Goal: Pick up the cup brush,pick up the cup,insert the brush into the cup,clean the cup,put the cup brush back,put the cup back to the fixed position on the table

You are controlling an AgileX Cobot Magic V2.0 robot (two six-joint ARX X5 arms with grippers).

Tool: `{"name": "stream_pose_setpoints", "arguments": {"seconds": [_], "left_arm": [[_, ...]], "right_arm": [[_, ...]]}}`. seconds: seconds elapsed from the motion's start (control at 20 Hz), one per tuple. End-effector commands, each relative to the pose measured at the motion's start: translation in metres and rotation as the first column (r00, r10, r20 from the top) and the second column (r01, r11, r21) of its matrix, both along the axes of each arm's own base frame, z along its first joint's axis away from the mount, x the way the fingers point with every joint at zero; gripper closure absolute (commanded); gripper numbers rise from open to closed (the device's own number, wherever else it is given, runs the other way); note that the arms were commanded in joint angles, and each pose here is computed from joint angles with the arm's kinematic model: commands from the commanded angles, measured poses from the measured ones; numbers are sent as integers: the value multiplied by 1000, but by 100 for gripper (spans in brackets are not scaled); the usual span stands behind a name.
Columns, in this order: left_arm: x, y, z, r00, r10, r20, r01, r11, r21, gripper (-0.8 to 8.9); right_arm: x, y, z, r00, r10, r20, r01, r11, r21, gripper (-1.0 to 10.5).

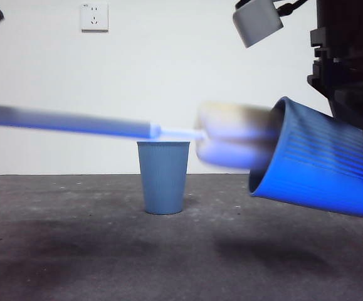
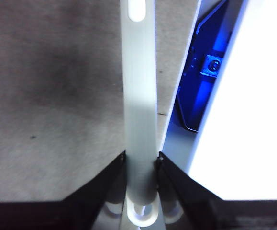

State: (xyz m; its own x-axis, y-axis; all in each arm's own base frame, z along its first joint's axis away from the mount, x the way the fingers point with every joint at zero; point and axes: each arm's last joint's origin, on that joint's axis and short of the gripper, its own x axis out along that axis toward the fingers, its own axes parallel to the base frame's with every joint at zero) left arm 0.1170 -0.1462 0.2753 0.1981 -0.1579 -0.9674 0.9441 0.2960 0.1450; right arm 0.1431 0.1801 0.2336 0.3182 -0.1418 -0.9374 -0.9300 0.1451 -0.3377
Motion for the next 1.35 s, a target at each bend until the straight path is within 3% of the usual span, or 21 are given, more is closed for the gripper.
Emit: {"name": "stream_pose_setpoints", "arguments": {"seconds": [0.05,0.3,0.55,0.8,1.35], "left_arm": [[2,-12,-9,999,-46,-23,46,999,12,822],[6,-39,-20,994,-105,-29,103,993,-64,822],[9,-45,-20,996,-85,-14,83,989,-121,822],[10,-33,-21,998,-41,-43,40,999,-27,822],[-1,17,9,997,76,-8,-77,995,-62,822]], "right_arm": [[-3,7,-1,999,39,9,-40,999,9,963],[-7,16,-5,997,72,11,-73,997,19,963],[-9,21,-6,997,79,18,-80,996,40,963],[-9,20,-6,998,65,18,-66,997,39,963],[-9,20,-6,998,58,20,-59,997,42,963]]}}
